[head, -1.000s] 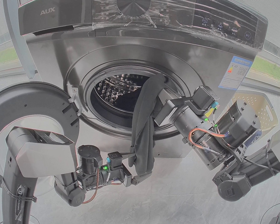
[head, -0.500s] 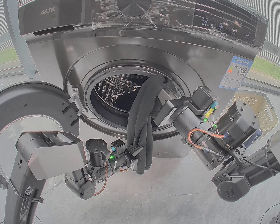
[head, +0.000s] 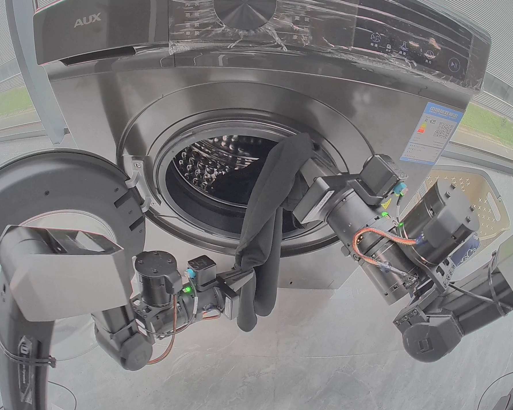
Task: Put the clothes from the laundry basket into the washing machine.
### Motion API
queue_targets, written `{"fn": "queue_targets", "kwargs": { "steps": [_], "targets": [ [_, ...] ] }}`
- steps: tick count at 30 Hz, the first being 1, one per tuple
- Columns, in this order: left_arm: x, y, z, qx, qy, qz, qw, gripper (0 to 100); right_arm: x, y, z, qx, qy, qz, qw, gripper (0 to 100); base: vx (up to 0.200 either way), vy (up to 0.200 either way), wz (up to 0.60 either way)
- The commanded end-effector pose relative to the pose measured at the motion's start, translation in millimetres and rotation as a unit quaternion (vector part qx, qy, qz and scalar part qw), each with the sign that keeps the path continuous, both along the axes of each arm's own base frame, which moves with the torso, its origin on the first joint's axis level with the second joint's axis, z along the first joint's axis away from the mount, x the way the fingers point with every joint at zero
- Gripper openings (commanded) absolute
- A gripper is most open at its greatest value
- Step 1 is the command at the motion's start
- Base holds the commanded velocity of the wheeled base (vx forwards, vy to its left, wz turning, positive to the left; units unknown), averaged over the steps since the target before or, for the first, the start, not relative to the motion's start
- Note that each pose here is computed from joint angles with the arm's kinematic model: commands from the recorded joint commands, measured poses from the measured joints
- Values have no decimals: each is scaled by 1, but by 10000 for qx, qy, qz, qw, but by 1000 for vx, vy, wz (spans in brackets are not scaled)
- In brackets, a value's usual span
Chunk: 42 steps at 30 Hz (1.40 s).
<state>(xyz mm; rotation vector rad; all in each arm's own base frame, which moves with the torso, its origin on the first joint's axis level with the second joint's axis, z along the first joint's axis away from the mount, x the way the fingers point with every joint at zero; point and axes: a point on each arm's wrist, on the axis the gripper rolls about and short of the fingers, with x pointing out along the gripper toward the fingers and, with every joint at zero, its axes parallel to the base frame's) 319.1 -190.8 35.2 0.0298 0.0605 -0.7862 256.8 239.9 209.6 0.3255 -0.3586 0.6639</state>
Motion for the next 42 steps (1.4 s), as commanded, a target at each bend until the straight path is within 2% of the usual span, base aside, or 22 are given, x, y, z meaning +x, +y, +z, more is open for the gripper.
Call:
{"fn": "queue_targets", "kwargs": {
  "steps": [1,6,10,13,17,19,22,27,30,34,42],
  "targets": [
    [-51,37,64,-170,-338,-229,9990,0,12,-19,3,61,14,-325,9995,0,0,0,0],
    [-82,62,91,-307,-525,-436,9972,0,8,-28,8,148,32,-445,9989,0,0,0,0],
    [-92,76,98,-324,-593,-337,9971,0,-2,-35,9,123,70,-427,9990,0,0,0,0],
    [-85,92,105,-355,-759,-16,9965,0,-16,-47,14,128,64,-442,9989,0,0,0,0],
    [-76,101,112,-412,-898,195,9949,0,-22,-58,25,206,-50,-524,9984,0,0,0,0],
    [-70,107,115,-421,-980,363,9936,0,-24,-64,20,119,7,-541,9985,0,0,0,0],
    [-68,108,120,-462,-1104,430,9919,0,-27,-69,5,-95,191,-557,9982,0,0,0,0],
    [-72,105,126,-475,-1239,385,9904,0,-33,-69,-2,-231,280,-424,9984,0,0,0,0],
    [-79,98,141,-610,-1501,238,9865,0,-38,-72,-12,-417,437,-399,9974,0,0,0,0],
    [-82,91,157,-781,-1785,352,9802,0,-42,-75,-25,-610,635,-371,9954,0,0,0,0],
    [-84,90,171,-931,-2039,464,9735,0,-41,-87,-37,-852,814,-566,9914,0,0,0,0]
  ]
}}
